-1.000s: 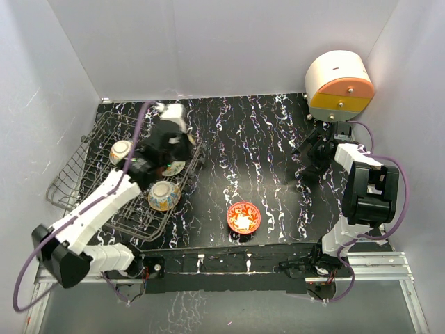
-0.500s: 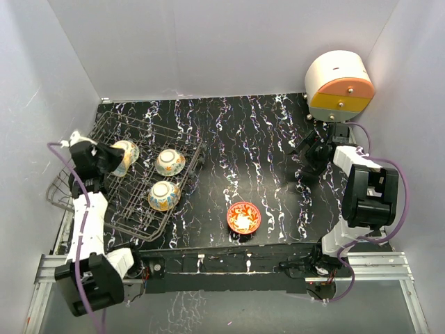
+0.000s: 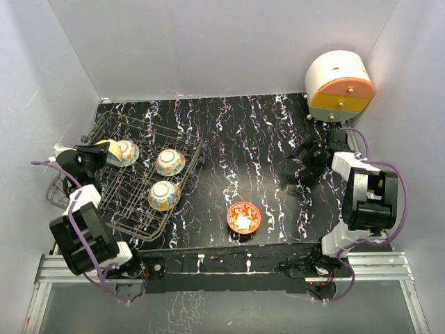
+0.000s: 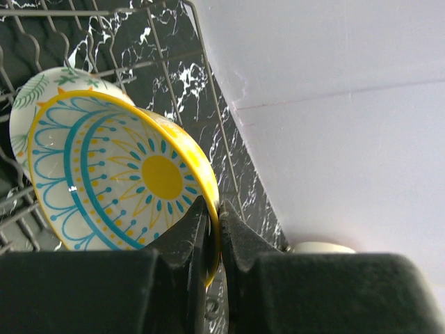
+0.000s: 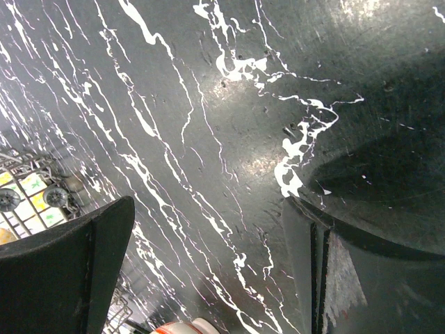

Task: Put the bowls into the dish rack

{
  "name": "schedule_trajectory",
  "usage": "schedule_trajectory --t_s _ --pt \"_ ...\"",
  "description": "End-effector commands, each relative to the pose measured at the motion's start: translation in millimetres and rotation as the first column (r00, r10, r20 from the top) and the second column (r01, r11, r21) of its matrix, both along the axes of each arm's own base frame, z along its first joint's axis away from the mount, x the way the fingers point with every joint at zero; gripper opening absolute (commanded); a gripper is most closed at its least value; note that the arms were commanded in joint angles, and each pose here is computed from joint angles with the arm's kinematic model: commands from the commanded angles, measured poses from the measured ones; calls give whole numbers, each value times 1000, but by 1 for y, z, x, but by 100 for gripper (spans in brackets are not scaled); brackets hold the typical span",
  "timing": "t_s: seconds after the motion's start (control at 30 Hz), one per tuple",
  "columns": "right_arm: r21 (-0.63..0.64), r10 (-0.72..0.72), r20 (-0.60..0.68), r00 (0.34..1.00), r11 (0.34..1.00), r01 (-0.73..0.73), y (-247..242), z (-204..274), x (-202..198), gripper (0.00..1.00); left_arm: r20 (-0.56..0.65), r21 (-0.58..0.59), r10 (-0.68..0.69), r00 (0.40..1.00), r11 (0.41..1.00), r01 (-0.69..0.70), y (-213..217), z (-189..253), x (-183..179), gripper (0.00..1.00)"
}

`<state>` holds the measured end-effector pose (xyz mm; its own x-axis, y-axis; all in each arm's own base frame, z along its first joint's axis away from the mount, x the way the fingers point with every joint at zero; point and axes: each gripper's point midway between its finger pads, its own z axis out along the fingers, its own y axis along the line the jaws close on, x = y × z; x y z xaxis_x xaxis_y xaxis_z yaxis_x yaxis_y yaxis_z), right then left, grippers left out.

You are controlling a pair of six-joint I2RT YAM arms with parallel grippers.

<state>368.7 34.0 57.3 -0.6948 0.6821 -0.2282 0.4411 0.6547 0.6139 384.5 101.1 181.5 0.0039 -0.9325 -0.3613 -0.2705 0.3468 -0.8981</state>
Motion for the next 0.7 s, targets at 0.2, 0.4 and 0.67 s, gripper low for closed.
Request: schedule_trajectory --t_s 0.2,0.4,0.67 --pt "8 28 83 996 1000 -29 1 4 25 90 237 -91 71 969 995 -51 40 23 21 0" --pt "14 31 51 998 999 -32 0 -11 31 90 251 -139 85 964 989 -51 46 -5 26 0" --pt "14 32 24 999 999 -33 0 -24 32 90 155 -151 111 982 985 -87 51 -50 5 0"
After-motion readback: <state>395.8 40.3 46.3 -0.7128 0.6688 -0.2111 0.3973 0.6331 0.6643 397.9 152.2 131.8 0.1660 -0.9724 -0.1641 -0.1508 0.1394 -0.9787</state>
